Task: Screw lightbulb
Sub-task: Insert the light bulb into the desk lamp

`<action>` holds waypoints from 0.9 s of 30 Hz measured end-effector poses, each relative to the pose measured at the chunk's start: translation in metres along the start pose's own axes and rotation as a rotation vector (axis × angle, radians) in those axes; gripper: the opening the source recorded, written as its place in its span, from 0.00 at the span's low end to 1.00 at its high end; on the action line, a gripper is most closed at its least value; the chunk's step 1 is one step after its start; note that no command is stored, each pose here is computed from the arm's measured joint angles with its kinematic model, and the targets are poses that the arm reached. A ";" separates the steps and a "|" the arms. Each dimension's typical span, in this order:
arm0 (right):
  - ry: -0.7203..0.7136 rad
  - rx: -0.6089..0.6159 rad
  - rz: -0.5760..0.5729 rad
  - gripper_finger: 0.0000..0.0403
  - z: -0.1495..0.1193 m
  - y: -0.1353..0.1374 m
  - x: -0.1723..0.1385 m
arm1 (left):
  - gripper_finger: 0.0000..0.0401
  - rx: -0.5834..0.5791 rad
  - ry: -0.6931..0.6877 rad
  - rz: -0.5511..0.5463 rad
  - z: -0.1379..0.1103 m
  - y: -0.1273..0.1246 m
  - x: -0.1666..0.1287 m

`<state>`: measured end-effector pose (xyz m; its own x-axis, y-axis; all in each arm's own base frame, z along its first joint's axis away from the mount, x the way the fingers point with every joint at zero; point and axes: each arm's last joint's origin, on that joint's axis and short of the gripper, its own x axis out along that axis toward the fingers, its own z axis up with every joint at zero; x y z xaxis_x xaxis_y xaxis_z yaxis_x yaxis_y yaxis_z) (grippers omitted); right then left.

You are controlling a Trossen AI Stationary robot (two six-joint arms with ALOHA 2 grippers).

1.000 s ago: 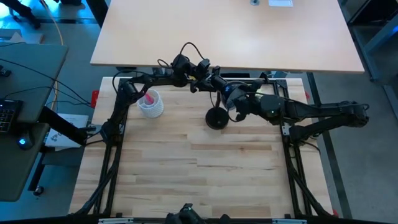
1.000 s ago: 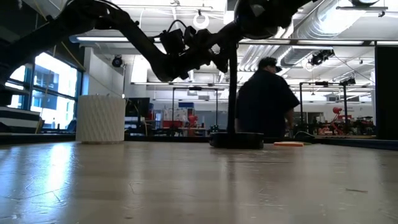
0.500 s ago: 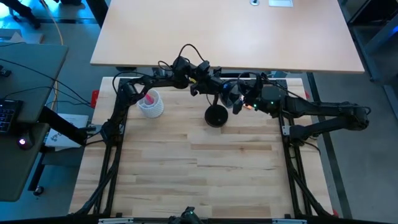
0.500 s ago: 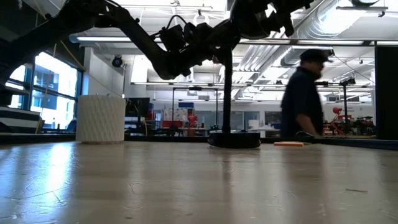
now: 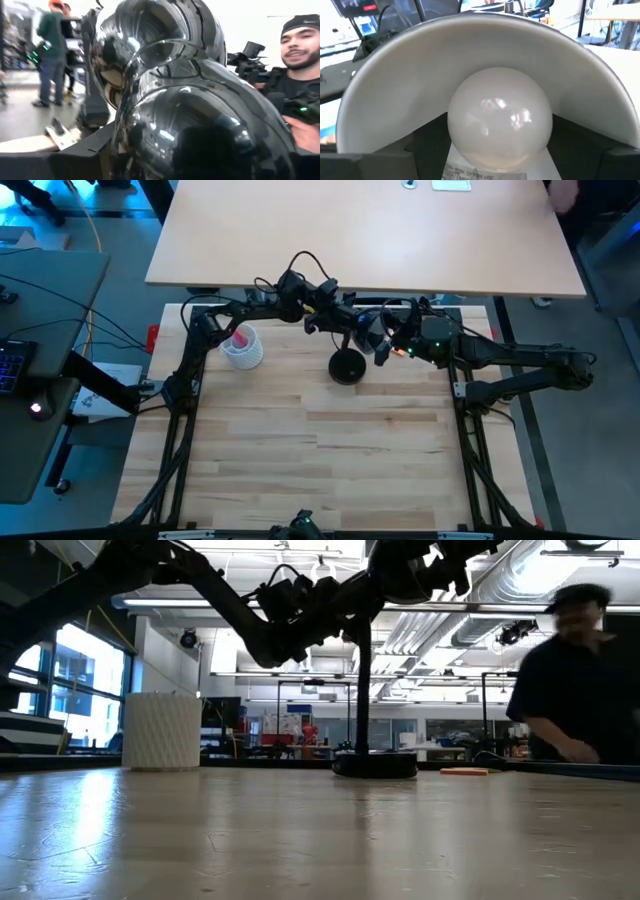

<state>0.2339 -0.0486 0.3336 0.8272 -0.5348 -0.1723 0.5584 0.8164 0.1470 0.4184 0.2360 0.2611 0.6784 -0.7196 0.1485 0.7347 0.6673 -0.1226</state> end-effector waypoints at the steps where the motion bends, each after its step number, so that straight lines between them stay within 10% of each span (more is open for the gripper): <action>1: 0.002 -0.008 0.000 0.71 0.000 0.000 0.000 | 0.65 -0.018 0.012 -0.007 0.000 0.000 -0.002; 11: 0.011 -0.099 -0.018 0.64 -0.001 -0.001 0.000 | 0.64 -0.117 0.030 0.030 0.001 0.003 -0.034; 27: -0.006 -0.504 -0.052 0.64 -0.009 0.031 -0.019 | 0.64 -0.073 0.101 -0.083 -0.005 -0.002 -0.005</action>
<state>0.2352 -0.0111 0.3331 0.8003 -0.5774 -0.1616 0.5005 0.7917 -0.3502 0.4136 0.2370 0.2557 0.6104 -0.7897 0.0618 0.7844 0.5917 -0.1860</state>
